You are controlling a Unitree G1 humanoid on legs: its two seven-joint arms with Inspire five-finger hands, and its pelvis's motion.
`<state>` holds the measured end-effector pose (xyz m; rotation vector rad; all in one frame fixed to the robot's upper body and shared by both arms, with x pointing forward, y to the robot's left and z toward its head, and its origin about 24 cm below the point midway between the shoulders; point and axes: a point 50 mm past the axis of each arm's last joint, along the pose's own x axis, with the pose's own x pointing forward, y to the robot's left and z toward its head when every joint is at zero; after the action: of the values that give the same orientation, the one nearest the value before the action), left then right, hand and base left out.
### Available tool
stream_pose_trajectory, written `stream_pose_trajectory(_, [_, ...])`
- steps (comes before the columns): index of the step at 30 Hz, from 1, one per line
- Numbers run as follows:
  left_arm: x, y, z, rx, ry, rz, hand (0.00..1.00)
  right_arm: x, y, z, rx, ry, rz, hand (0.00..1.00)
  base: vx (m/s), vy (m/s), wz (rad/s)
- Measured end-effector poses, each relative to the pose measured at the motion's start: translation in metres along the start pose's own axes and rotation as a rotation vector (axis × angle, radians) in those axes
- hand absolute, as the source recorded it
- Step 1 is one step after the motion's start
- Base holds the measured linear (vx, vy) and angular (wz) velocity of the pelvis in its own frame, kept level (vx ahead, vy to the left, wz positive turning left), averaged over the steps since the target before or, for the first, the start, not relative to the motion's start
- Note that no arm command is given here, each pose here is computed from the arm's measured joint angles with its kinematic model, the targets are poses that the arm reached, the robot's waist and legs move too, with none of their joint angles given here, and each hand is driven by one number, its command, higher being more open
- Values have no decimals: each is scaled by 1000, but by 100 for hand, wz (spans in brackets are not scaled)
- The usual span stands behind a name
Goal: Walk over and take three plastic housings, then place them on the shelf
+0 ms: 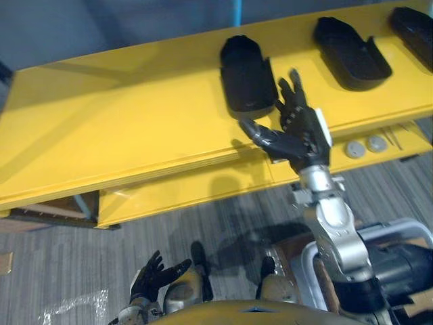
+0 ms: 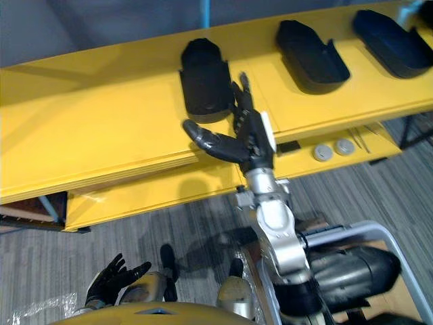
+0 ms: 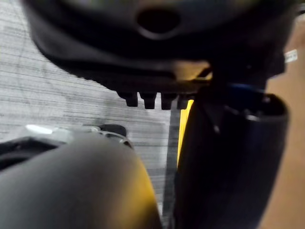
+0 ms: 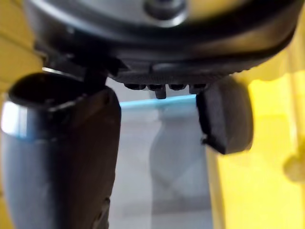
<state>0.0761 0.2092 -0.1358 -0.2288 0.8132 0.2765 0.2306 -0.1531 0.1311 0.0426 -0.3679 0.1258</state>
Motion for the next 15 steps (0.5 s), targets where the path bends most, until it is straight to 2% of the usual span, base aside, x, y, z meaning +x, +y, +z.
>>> stream_pose_trajectory(3, [0, 2, 3, 6, -20, 16, 100, -28, -8, -17, 14, 114, -12, 100, -11, 24, -19])
stream_pose_trajectory(5, [1, 1, 5, 13, -39, 19, 100, -40, -5, -24, 49, 163, 36, 100, 1, 9, -7])
stream_pose_trajectory(8, [1, 1, 7, -4, -46, 19, 100, -38, 8, -22, 73, 128, 122, 100, 4, 3, 3])
stream_pose_trajectory(15, [2, 3, 13, 13, -62, 17, 100, -24, 20, -7, 112, 30, 181, 100, 13, 16, 9])
